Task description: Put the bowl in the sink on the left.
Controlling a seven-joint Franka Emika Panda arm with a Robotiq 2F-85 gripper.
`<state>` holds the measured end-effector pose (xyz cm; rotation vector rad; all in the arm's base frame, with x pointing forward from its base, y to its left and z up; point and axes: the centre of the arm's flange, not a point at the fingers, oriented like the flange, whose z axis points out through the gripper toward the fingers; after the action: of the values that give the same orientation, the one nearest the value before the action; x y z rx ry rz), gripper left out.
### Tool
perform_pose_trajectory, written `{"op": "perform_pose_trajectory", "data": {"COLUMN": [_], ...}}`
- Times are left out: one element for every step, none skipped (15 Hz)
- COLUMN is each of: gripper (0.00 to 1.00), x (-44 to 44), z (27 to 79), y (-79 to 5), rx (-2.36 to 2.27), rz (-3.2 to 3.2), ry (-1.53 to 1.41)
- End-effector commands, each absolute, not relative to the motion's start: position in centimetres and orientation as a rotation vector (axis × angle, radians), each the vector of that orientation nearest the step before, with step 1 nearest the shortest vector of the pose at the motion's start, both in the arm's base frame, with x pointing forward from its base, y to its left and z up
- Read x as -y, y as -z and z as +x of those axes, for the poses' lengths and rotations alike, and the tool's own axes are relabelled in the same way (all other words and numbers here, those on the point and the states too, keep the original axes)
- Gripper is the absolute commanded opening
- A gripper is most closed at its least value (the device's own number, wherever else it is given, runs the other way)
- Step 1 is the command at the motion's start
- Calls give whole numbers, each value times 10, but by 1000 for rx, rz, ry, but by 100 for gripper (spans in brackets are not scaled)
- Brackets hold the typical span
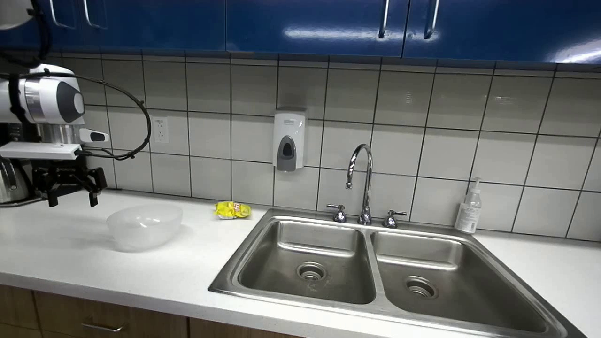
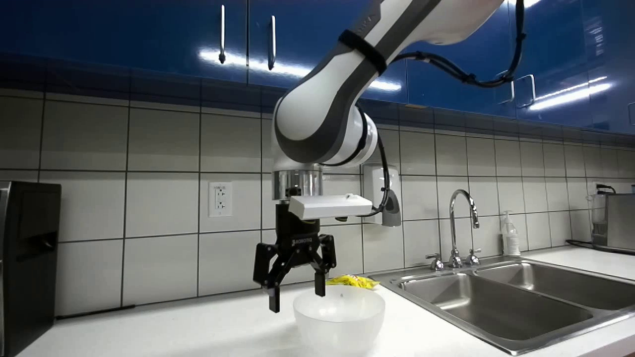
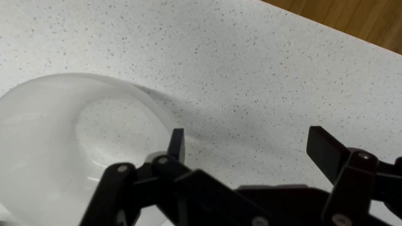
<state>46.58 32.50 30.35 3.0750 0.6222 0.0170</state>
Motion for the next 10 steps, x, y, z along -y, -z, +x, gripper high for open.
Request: {"op": "perform_pose_trajectory", "data": {"gripper": [100,100,100,100,100,100,100,100,100,100], "x": [-349,-350,-351,-351,-352,-352,-351,-350,-349,-347], "z": [494,498,502,507,511,515,520,525,530,533], "y": [-282,-278,-274,-272,-270,-270,-269,-270,-270,-271], "rx": [-588,-587,-588,-591,-592,-594,-592,-584,-580,-574], "rz": [3060,3054,3049,3045,3039,3035,3032,3032,3032,3031], "ry": [-34,-38,-41,-48,-55,-63,-68,-75,-82,-91]}}
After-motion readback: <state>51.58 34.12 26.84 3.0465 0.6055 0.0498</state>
